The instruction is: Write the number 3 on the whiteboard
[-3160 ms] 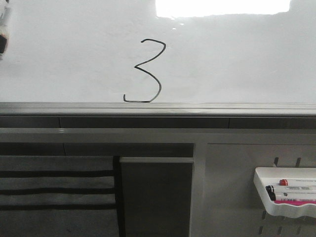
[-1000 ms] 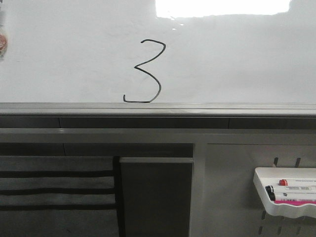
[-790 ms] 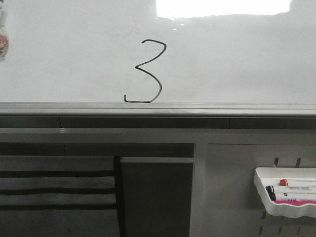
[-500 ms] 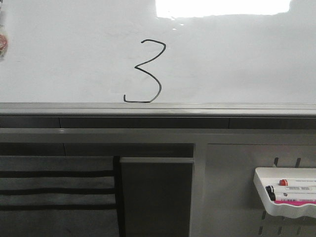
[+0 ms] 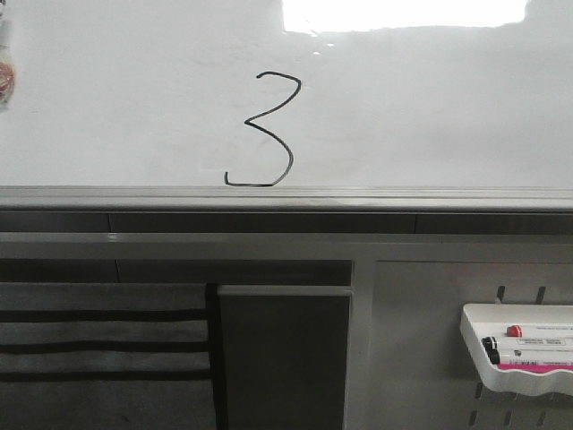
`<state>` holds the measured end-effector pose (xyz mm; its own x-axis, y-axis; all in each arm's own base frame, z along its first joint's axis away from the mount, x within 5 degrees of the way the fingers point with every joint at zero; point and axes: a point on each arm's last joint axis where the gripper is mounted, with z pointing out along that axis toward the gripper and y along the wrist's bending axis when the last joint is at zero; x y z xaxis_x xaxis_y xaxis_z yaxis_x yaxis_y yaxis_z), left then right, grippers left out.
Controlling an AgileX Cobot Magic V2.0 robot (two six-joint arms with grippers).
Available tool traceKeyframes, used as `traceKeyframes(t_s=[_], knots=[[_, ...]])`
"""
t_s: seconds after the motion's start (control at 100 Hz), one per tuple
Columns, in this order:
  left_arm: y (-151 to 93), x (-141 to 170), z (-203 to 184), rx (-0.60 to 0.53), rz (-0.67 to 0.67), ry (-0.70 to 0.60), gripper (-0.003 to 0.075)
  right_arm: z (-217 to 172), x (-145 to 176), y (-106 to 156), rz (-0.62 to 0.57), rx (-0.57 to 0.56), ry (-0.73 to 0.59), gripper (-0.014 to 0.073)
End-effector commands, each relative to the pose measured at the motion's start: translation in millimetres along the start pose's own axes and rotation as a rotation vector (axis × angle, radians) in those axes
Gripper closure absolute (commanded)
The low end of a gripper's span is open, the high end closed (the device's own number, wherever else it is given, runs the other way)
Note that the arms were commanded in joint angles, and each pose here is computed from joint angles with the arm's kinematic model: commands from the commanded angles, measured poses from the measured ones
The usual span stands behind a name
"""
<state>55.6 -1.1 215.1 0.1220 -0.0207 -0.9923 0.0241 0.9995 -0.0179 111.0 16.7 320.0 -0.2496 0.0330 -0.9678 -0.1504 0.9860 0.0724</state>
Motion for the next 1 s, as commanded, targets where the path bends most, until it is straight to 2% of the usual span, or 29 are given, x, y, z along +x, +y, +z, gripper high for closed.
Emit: traceKeyframes(t_s=[0.0, 0.49, 0.58, 0.63, 0.81, 0.99], knots=[[0.5, -5.8, -2.6, -0.003, -0.020, -0.091, 0.0741, -2.2, -15.0, -1.7, -0.017, 0.023, -0.097, 0.0664], [0.5, -5.8, -2.6, -0.003, -0.020, -0.091, 0.0741, -2.0, -14.4, -1.8, -0.017, 0.023, -0.095, 0.0664], [0.5, -5.8, -2.6, -0.003, -0.020, -0.091, 0.0741, -8.6, -9.4, -2.6, -0.016, 0.034, -0.129, 0.0664], [0.5, -5.8, -2.6, -0.003, -0.020, -0.091, 0.0741, -13.6, -0.2, -4.6, -0.044, 0.057, -0.148, 0.0664], [0.5, -5.8, -2.6, -0.003, -0.020, -0.091, 0.0741, -33.4, 47.3, -11.6, -0.031, 0.147, -0.272, 0.0664], [0.5, -5.8, -2.6, -0.003, -0.020, -0.091, 0.0741, -33.9, 93.8, -16.7, 0.059, 0.188, -0.332, 0.0664]])
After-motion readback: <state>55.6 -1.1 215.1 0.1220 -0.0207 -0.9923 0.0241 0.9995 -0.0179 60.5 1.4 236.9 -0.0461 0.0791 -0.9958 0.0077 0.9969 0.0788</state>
